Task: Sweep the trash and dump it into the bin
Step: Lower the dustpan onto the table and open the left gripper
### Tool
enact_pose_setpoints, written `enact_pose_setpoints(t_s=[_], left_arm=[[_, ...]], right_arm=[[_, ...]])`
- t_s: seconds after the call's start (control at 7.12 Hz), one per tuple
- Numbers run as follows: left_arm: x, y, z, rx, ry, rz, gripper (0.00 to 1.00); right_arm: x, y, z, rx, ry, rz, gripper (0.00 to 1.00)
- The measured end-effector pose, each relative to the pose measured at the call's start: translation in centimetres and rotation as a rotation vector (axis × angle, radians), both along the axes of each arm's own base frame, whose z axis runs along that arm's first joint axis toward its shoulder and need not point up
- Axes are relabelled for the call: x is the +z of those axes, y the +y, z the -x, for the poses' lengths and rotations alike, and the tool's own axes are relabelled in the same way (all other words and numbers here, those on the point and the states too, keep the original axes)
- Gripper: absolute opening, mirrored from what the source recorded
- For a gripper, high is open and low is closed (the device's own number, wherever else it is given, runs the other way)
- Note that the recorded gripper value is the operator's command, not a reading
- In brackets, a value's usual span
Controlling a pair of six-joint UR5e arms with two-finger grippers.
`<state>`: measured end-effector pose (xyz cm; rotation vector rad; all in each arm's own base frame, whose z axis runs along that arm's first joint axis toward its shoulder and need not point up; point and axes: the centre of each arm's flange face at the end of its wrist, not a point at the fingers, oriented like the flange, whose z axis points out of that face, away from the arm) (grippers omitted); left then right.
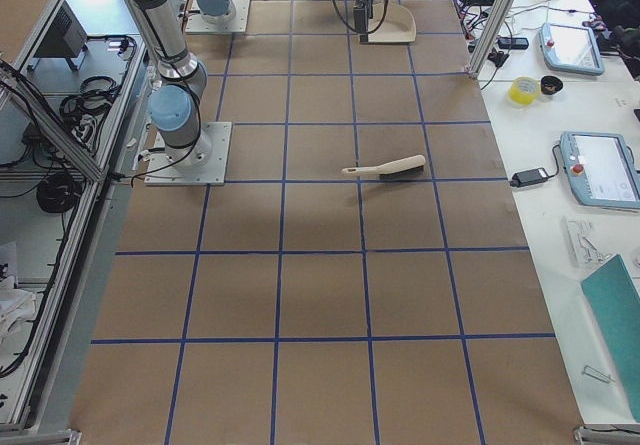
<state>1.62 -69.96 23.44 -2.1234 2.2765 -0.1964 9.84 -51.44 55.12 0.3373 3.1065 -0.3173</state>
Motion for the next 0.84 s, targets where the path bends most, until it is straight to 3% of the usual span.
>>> enact_pose_setpoints(t_s=[0.42, 0.84], left_arm=[[0.5, 0.8, 0.7, -0.01, 0.001, -0.007, 0.52], [2.5, 2.2, 2.9, -0.029, -0.002, 0.01, 0.51]], right_arm=[[-0.1, 0.0, 0.1, -0.001, 0.0, -0.004, 1.0], [-0.1, 0.0, 0.1, -0.002, 0.0, -0.005, 1.0]])
